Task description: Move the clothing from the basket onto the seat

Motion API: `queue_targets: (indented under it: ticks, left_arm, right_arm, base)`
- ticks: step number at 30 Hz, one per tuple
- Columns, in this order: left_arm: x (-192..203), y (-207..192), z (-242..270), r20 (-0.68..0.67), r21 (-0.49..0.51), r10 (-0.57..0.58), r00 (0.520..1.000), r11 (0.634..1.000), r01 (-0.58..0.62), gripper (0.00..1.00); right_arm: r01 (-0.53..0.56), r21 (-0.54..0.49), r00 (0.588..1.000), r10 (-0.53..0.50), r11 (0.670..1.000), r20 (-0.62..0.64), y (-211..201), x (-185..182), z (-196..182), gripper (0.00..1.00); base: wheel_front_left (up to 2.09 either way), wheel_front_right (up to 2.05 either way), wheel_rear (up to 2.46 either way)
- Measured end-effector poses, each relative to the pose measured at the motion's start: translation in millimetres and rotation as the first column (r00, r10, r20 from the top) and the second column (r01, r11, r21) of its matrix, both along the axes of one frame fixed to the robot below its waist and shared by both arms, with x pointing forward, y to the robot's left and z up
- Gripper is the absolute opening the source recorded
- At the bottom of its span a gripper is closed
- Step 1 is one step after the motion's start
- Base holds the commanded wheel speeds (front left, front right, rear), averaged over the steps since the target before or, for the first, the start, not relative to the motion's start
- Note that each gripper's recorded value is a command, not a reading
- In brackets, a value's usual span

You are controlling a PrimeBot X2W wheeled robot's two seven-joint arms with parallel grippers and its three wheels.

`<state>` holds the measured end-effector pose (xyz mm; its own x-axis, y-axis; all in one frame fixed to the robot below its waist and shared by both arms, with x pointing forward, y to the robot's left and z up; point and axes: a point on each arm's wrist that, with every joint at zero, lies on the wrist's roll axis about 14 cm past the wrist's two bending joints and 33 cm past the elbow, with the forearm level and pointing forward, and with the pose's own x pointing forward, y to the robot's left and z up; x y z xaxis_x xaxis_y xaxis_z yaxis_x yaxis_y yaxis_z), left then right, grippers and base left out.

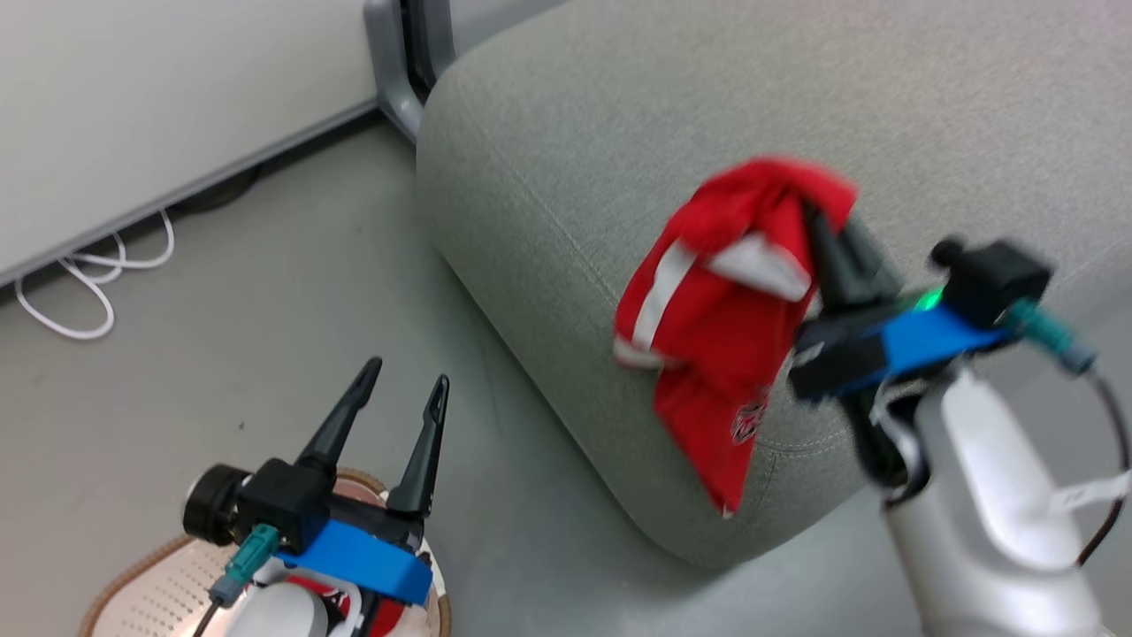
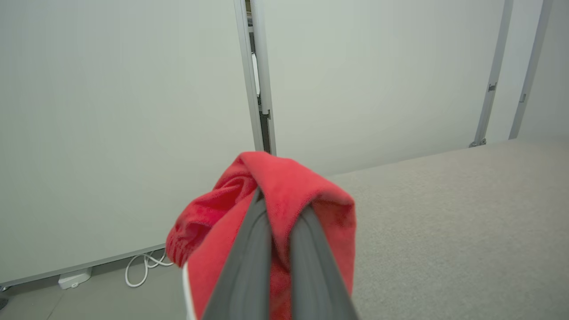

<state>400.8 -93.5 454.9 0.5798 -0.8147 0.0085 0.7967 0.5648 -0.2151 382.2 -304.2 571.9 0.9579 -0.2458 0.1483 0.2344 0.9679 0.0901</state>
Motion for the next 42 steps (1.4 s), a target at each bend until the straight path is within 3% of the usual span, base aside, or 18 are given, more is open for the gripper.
queue_targets:
  ticks: [10,16,21,25,31,36,38,40,42]
  left_arm:
    - [35.5,-0.2,-23.7,0.01,-0.019,-0.035,0.999,0.999,0.035,1.0]
    - [57.8,15.5,-47.6,-0.012,-0.027,0.002,1.0,1.0,-0.002,1.0]
    - [72.6,30.9,-66.3,-0.028,-0.019,0.036,0.999,0.999,-0.037,1.0]
    - [81.2,47.9,-79.3,-0.041,-0.007,0.078,0.996,0.997,-0.078,1.0]
    - [82.8,71.8,-99.6,-0.072,0.033,0.129,0.989,0.991,-0.127,1.0]
    - [80.4,81.5,-103.8,-0.08,0.056,0.148,0.986,0.988,-0.144,1.0]
    - [80.3,82.8,-101.4,-0.076,0.056,0.151,0.986,0.987,-0.147,1.0]
    - [79.9,83.2,-99.5,-0.074,0.056,0.154,0.985,0.987,-0.15,1.0]
    - [79.4,83.0,-97.0,-0.07,0.057,0.153,0.986,0.987,-0.15,1.0]
  right_arm:
    - [0.153,-0.071,0.986,-0.147,0.986,0.079,-70.4,94.8,56.9,0.0]
    - [0.252,-0.188,0.968,-0.246,0.949,0.054,-98.8,144.7,67.1,0.0]
    - [0.313,-0.235,0.946,-0.324,0.92,-0.011,-122.5,169.7,38.1,0.0]
    - [0.323,-0.212,0.929,-0.352,0.922,-0.115,-127.5,184.0,-19.2,0.0]
    - [0.348,-0.171,0.858,-0.387,0.922,-0.337,-131.1,171.2,-125.8,0.0]
    - [0.333,-0.177,0.838,-0.377,0.926,-0.394,-121.8,168.0,-154.6,0.0]
    - [0.334,-0.181,0.838,-0.38,0.925,-0.392,-121.6,165.9,-154.1,0.27]
    - [0.334,-0.183,0.836,-0.381,0.924,-0.395,-121.4,163.8,-154.4,0.33]
    - [0.33,-0.187,0.836,-0.378,0.926,-0.398,-120.0,162.7,-153.6,0.49]
  base:
    - [0.0,0.0,0.0]
    - [0.0,0.0,0.0]
    - [0.0,0.0,0.0]
    - [0.0,0.0,0.0]
    - [0.0,0.0,0.0]
    - [0.0,0.0,0.0]
    - [0.0,0.0,0.0]
    - [0.0,0.0,0.0]
    - [0.0,0.0,0.0]
